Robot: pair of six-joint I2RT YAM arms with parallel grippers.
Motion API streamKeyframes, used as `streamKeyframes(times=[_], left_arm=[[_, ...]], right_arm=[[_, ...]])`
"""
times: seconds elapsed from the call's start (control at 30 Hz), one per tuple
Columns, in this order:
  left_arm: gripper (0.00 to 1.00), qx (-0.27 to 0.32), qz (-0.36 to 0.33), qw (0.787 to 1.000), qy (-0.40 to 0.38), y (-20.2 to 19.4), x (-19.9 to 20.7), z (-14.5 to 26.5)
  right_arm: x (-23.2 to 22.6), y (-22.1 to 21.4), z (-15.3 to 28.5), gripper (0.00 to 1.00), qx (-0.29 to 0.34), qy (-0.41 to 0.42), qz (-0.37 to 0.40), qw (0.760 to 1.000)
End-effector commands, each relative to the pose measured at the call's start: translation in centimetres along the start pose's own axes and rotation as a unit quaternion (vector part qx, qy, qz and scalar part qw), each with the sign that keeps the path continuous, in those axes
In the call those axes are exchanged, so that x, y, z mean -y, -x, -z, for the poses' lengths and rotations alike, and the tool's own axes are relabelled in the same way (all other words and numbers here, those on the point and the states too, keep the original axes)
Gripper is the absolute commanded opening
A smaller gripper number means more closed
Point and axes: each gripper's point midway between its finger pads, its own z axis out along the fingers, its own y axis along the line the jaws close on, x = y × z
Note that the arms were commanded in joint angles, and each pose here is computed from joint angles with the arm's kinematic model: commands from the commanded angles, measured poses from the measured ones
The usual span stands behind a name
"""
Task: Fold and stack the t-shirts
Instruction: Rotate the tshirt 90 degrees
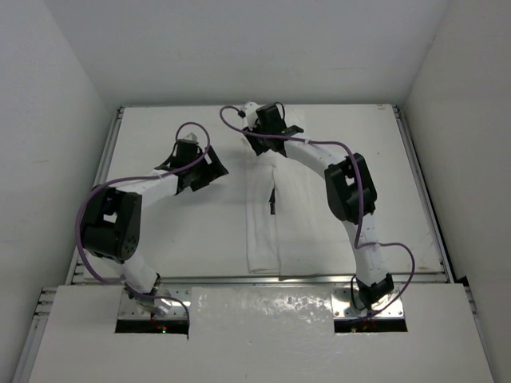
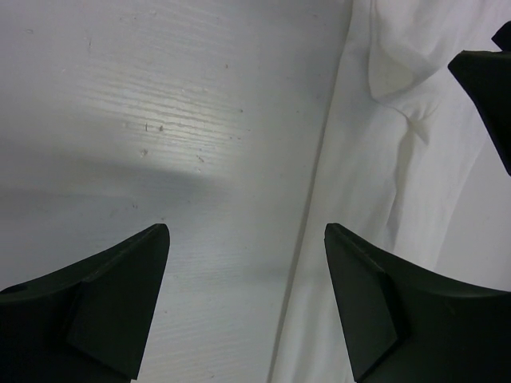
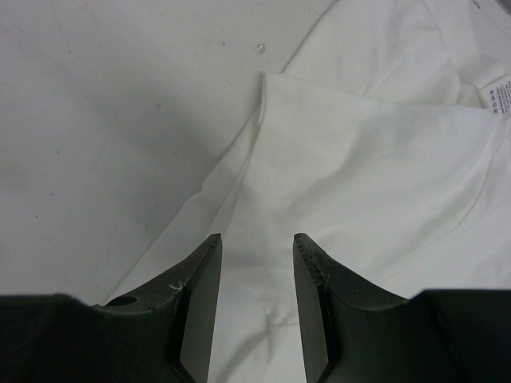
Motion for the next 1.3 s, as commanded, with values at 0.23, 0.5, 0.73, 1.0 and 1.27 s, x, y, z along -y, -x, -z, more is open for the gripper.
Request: streamKeyframes(times=[0.23, 0.5, 0.73, 1.0, 1.27], left_arm=[[0.78, 0.046, -0.007, 0.999, -0.007, 2.9, 1.3, 1.3], [0.78, 0.033, -0.007, 0.999, -0.016, 2.4, 1.4, 0.8], [0.78, 0.031, -0.008, 0.999, -0.018, 2.3, 1.4, 0.7], [0.78, 0.025, -0.007, 0.999, -0.018, 2.1, 1.4, 0.5], [0.78, 0.024, -0.009, 0.999, -0.021, 2.1, 1.5, 0.5]], right_arm=[[-1.2, -0.6, -1.6, 0.42, -0.006, 0.042, 0.029, 0.999], [-1.0, -1.1, -1.7, 0.34, -0.012, 0.037, 0.031, 0.999], [-0.5, -0.9, -1.3, 0.00, -0.011, 0.022, 0.024, 0.999], [4.8, 0.3, 0.0, 0.00, -0.003, -0.117, -0.040, 0.992], [10.4, -2.4, 1.0, 0.00, -0.025, -0.193, -0.120, 0.974]])
